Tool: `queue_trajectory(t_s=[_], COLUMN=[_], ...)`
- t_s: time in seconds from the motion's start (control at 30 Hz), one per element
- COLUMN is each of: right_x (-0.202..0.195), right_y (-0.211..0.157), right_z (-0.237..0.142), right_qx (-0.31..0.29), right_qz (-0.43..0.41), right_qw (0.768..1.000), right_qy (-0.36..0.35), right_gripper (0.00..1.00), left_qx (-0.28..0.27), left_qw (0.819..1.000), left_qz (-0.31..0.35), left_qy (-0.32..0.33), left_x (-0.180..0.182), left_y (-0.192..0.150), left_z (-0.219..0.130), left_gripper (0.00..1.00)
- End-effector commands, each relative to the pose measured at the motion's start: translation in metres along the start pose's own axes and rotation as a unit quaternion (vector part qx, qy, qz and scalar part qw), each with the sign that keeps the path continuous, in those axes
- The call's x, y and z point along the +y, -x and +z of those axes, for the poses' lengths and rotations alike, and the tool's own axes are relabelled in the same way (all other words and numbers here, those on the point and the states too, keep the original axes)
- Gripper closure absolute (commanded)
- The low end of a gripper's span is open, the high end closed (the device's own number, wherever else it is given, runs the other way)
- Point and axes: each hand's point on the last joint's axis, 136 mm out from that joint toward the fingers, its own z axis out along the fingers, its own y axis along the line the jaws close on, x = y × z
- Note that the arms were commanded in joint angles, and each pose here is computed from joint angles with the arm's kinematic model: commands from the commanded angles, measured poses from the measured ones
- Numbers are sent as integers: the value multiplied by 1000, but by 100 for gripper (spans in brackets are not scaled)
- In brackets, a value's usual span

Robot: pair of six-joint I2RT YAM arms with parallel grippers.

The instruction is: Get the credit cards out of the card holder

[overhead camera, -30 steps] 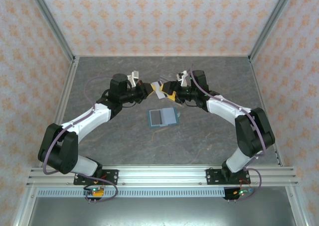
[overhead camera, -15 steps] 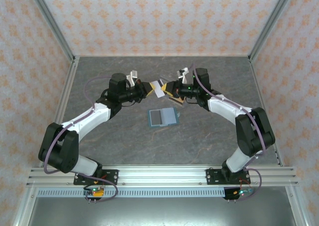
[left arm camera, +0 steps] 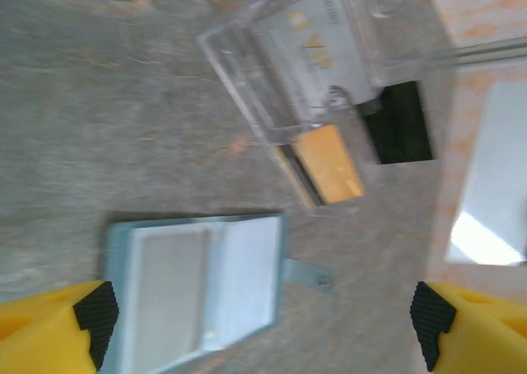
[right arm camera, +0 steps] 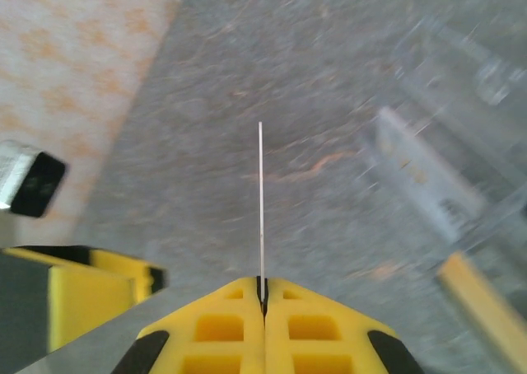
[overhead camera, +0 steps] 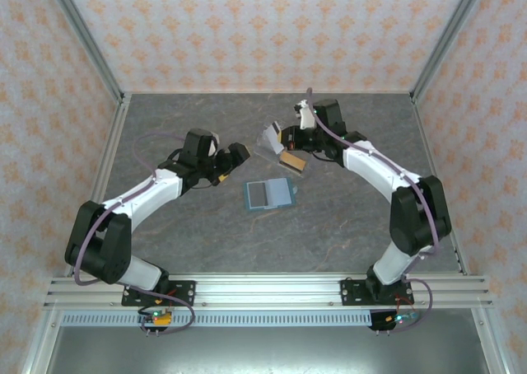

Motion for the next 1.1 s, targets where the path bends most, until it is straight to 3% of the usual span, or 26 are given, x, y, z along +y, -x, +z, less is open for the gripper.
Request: queue_trajectory(t_s=[0.0,0.47,0.9,1.07], right_x=[-31,-47,-64,-72], right_y=[4,7,6,-1], right_z=[13,65,89,95], right_qx=[13,73,112,135], right_qz=[-133,-342,-387,-381], right_qw=[989,936,913,912], right_qy=[-69,-40,-61,-66], right_gripper=[100,100,100,92], left_qx=[-11,7,23,24], left_qw=[996,994,993,994], left_qz=[23,26,25,26], left_qy=[83,107,112,108], left_x=[34,53,59,58], left_y=[5,-3,-9,-9], left_z=[1,4,11,12], left_gripper=[2,0,0,0])
